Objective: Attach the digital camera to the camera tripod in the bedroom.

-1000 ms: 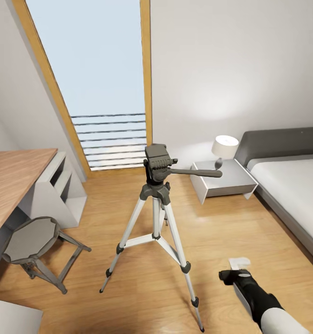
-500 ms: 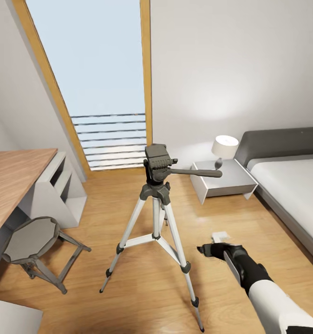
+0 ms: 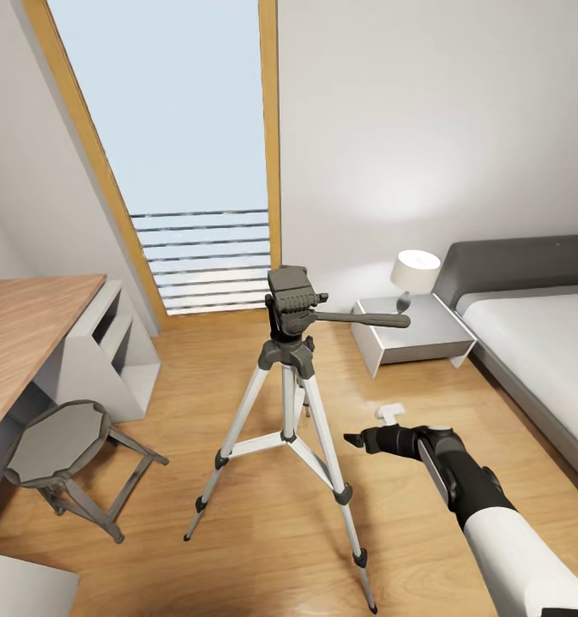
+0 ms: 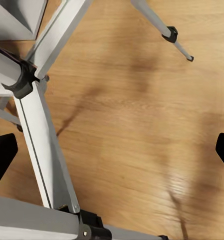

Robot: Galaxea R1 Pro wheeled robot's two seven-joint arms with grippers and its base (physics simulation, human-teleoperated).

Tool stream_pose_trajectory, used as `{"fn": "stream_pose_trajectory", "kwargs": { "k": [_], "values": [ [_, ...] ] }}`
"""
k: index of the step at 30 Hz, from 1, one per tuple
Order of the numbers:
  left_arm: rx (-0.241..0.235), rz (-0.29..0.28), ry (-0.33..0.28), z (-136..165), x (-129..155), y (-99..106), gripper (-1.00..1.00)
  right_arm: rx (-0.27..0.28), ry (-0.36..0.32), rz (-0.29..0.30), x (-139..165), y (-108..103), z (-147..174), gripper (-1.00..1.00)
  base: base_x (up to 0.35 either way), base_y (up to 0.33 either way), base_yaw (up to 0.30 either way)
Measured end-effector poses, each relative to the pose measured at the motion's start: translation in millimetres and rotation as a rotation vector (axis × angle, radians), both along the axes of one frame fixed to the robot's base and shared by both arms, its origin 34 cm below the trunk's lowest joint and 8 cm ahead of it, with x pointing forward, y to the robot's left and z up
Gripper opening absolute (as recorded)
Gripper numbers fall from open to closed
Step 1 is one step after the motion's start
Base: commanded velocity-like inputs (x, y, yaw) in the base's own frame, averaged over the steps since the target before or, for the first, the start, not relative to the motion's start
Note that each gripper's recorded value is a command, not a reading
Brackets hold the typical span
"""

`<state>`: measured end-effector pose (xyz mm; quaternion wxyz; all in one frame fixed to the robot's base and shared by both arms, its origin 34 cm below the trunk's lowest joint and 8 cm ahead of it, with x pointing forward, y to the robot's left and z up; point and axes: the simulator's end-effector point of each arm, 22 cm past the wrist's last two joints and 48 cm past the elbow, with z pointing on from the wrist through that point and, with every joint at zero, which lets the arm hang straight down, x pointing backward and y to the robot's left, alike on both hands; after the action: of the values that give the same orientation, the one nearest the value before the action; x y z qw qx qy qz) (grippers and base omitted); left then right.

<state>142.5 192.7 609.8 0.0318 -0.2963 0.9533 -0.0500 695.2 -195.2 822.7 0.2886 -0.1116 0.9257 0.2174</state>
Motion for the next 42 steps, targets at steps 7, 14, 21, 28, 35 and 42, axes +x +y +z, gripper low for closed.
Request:
{"fn": "stream_pose_trajectory", "kwargs": {
  "k": [7,14,21,28,35,42],
  "values": [
    [0.000,0.000,0.000,0,0,0,-1.00,0.004,-0.001,0.009,-1,1,0,1.00,0.000,0.000,0.000],
    [0.000,0.000,0.000,0,0,0,-1.00,-0.026,0.008,0.041,-7,1,-5,1.00,0.000,0.000,0.000],
    [0.000,-0.003,-0.001,0,0,0,-1.00,-0.023,0.016,0.080,-13,6,-7,1.00,0.000,0.000,0.000],
    [-0.001,-0.008,-0.002,0,1,2,-1.00,-0.025,0.018,0.077,-13,4,-7,1.00,0.000,0.000,0.000],
    [0.001,-0.008,-0.002,0,0,3,-1.00,-0.046,0.005,0.050,-7,-5,-5,1.00,0.000,0.000,0.000],
    [0.001,-0.008,-0.001,0,0,3,-1.00,-0.022,-0.013,0.060,-2,-5,7,1.00,0.000,0.000,0.000]
  ]
}}
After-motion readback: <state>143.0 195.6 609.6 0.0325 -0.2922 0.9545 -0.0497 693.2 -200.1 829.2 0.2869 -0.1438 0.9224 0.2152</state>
